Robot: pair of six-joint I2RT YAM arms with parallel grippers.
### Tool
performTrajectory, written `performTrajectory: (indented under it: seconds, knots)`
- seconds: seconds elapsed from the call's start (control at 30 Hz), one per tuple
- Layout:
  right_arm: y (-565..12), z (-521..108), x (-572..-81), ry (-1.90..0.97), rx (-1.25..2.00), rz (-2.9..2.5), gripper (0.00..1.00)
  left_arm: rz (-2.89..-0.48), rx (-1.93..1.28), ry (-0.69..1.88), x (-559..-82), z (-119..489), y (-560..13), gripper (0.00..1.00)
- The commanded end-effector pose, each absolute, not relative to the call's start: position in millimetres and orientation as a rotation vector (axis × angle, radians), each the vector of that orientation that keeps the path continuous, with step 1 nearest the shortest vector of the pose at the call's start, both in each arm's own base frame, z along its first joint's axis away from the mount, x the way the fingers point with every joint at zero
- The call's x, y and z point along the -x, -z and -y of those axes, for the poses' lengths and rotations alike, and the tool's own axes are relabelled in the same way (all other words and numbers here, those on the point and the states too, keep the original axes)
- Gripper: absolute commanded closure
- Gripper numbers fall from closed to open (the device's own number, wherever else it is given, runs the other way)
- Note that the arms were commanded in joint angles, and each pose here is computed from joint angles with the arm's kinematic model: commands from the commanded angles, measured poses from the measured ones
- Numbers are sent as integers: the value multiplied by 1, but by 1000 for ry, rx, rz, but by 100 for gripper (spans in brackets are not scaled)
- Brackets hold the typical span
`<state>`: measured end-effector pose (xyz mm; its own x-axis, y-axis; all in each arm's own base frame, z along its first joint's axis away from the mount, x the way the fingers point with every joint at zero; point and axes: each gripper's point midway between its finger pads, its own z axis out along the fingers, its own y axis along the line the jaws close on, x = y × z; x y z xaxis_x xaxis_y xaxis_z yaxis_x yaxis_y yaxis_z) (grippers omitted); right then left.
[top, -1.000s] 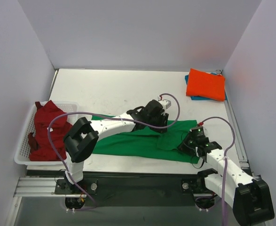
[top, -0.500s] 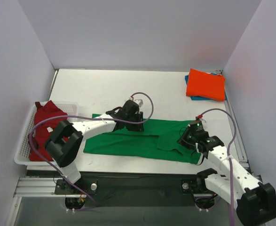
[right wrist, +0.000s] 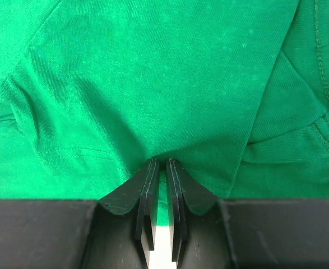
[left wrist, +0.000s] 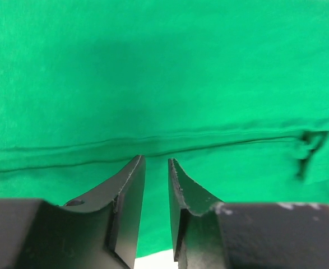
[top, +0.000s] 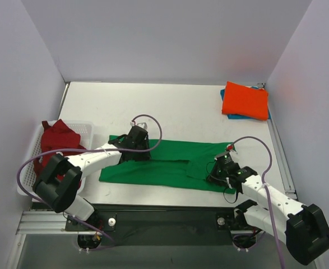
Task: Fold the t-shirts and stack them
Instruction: Rotate the tshirt 90 degrees
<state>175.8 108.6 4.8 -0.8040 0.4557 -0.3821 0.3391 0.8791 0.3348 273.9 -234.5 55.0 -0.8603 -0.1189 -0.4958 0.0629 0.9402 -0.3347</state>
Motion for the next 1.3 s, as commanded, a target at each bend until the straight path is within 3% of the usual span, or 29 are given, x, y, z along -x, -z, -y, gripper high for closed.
performTrajectory:
  seconds: [0.0, 0.33, 0.57, 0.63, 0.8, 0.93, 1.13, 1.27]
  knots:
    - [2, -97, -172, -266, -636, -2604, 87, -2604, 66, 394, -265, 225, -32, 68]
    - [-5, -90, -229, -122, -618, -2644, 87, -2647, 35, 292, -207, 232, -7, 71]
    - [-5, -113, -312, -51, -405, -2781, 87, -2631, 68, 390, -175, 258, -14, 71]
    - [-26, -134, -357, -87, -299, -2730, 87, -2613, 77, 464, -173, 271, -20, 71]
    - [-18, -194, -412, -83, 61, -2809, 79, -2562, 40, 617, -179, 312, -43, 70]
    - [-36, -215, -464, -77, 144, -2747, 68, -2502, -13, 682, -198, 336, -71, 68]
    - [-105, -200, -467, -121, 46, -2650, 62, -2447, -71, 642, -227, 320, -106, 62]
    - [-120, -188, -432, -133, -48, -2663, 60, -2475, -117, 527, -225, 289, -98, 62]
